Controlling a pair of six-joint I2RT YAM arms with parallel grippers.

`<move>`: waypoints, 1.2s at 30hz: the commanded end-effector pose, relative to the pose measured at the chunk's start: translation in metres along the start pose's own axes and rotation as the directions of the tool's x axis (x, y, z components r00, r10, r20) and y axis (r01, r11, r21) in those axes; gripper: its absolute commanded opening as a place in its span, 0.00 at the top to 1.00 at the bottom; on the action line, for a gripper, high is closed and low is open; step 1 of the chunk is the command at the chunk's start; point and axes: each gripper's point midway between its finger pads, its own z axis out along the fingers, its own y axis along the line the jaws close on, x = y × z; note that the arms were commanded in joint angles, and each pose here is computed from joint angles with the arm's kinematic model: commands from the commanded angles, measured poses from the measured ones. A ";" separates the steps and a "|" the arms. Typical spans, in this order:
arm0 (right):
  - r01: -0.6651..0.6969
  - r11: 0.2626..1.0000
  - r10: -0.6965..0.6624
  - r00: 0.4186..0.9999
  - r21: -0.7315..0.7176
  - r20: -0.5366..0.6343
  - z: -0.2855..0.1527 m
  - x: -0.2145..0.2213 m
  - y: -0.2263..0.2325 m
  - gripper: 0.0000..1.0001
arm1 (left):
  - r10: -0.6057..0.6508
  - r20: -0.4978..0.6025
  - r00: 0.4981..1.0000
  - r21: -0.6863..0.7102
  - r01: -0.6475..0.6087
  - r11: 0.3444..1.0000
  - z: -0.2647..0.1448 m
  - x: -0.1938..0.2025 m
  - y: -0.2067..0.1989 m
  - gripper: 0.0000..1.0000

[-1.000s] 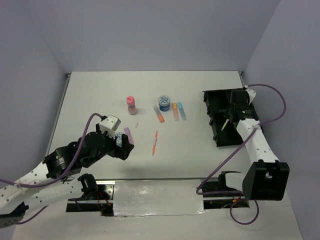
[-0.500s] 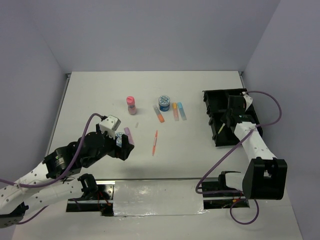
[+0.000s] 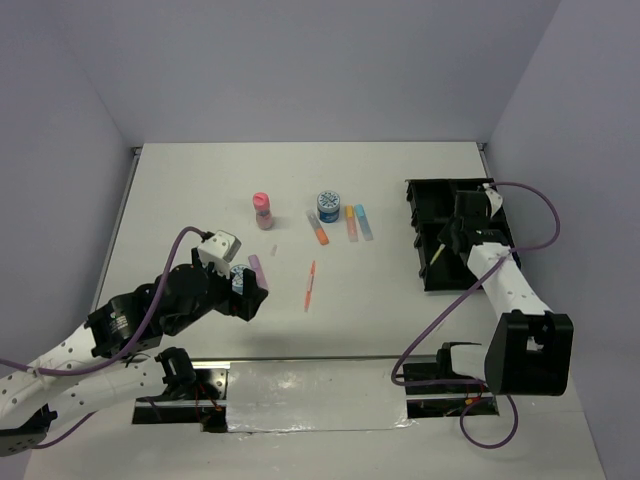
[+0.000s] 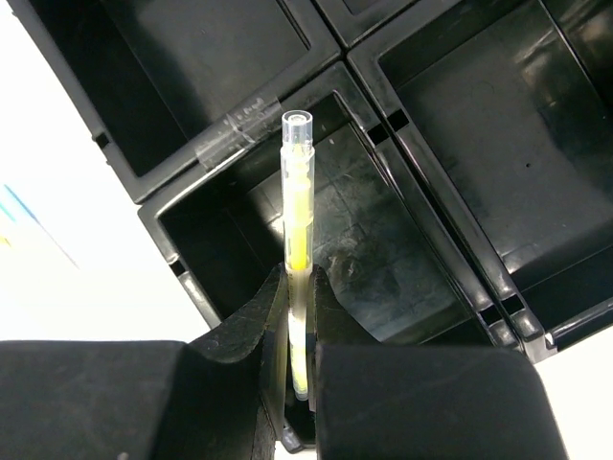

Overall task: Sort the stationery into containers
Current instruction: Place the pen in the storage box.

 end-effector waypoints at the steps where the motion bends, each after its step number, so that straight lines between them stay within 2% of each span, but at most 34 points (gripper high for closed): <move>1: 0.026 1.000 -0.026 1.000 -0.006 0.017 0.002 -0.008 0.005 1.00 | 0.002 0.035 0.999 0.024 -0.003 1.000 0.000 -0.009 -0.005 0.01; 18: 0.072 0.996 -0.068 0.994 0.050 -0.087 0.024 0.022 -0.007 1.00 | 0.010 0.019 1.000 0.020 -0.011 1.000 0.003 -0.006 -0.006 0.01; 21: 0.061 0.997 -0.057 0.994 0.048 -0.088 0.025 0.024 -0.007 0.92 | 0.008 0.023 1.000 0.022 -0.008 1.000 0.002 -0.007 -0.006 0.01; 22: 0.058 0.997 -0.054 0.994 0.047 -0.090 0.025 0.026 -0.007 0.86 | 0.005 0.023 1.000 0.021 -0.006 1.000 0.002 -0.007 -0.006 0.01; 24: 0.053 0.998 -0.049 0.995 0.043 -0.089 0.026 0.026 -0.007 0.80 | 0.005 0.023 1.000 0.020 -0.006 1.000 0.002 -0.007 -0.006 0.01; 26: 0.050 0.998 -0.046 0.995 0.041 -0.093 0.027 0.029 -0.007 0.69 | 0.007 0.021 1.000 0.018 -0.007 1.000 0.003 -0.007 -0.006 0.01; 30: 0.051 0.998 -0.048 0.994 0.035 -0.100 0.028 0.030 -0.005 0.63 | 0.006 0.018 1.000 0.015 -0.006 1.000 0.003 -0.006 -0.005 0.01; 36: 0.041 0.999 -0.042 0.996 -0.004 -0.082 0.018 0.021 0.003 0.44 | -0.004 0.026 1.000 0.007 0.004 1.000 0.003 -0.008 -0.004 0.01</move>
